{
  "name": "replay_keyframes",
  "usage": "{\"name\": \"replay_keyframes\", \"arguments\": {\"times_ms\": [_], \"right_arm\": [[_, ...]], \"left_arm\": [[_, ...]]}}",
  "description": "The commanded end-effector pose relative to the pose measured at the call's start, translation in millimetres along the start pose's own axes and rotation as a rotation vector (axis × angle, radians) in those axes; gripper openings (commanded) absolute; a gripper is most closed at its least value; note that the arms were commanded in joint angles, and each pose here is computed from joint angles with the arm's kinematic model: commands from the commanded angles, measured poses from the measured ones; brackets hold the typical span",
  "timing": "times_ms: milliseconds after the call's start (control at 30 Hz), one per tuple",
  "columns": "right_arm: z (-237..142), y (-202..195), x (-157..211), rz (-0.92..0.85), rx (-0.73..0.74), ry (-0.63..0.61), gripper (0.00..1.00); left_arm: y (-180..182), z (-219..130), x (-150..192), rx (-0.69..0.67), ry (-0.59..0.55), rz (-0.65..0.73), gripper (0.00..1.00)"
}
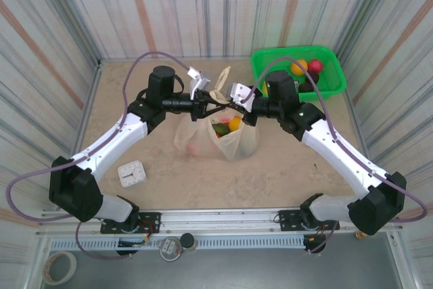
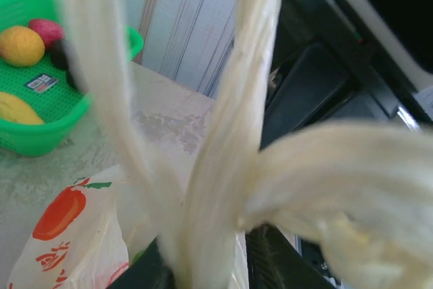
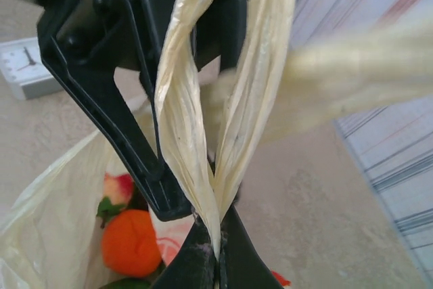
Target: Place the fake fruits into the plastic bag and tie a complex knot
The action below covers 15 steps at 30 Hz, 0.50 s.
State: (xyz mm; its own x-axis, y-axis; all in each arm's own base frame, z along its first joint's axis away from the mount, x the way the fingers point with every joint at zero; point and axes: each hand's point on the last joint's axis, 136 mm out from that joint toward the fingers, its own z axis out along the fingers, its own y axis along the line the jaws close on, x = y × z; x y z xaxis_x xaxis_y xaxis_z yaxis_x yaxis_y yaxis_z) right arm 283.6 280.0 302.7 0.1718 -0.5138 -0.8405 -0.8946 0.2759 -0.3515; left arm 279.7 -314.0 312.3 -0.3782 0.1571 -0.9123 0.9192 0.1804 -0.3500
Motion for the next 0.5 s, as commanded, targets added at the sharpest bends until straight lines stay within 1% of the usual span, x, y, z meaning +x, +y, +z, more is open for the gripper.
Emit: {"name": "replay_keyframes", "arguments": {"times_ms": [0, 200, 433, 467], "right_arm": [[1.4, 4.9, -3.4, -0.014, -0.036, 0.019, 0.00], [5.2, 5.6, -7.7, -0.012, -0.055, 0.022, 0.00], [6.9, 22.4, -16.8, -0.063, -0.123, -0.012, 0.00], [6.4, 22.9, -18.2, -0.067, -0.124, -0.020, 0.00]], "left_arm": [[-18.9, -6.0, -11.3, 0.053, -0.023, 0.054, 0.32], [-24.1, -7.2, -12.6, 0.067, -0.031, 0.071, 0.45], [-23.4, -6.8, -12.3, 0.067, -0.033, 0.068, 0.46], [-23.8, -6.8, -12.8, 0.069, -0.035, 0.069, 0.44]]}}
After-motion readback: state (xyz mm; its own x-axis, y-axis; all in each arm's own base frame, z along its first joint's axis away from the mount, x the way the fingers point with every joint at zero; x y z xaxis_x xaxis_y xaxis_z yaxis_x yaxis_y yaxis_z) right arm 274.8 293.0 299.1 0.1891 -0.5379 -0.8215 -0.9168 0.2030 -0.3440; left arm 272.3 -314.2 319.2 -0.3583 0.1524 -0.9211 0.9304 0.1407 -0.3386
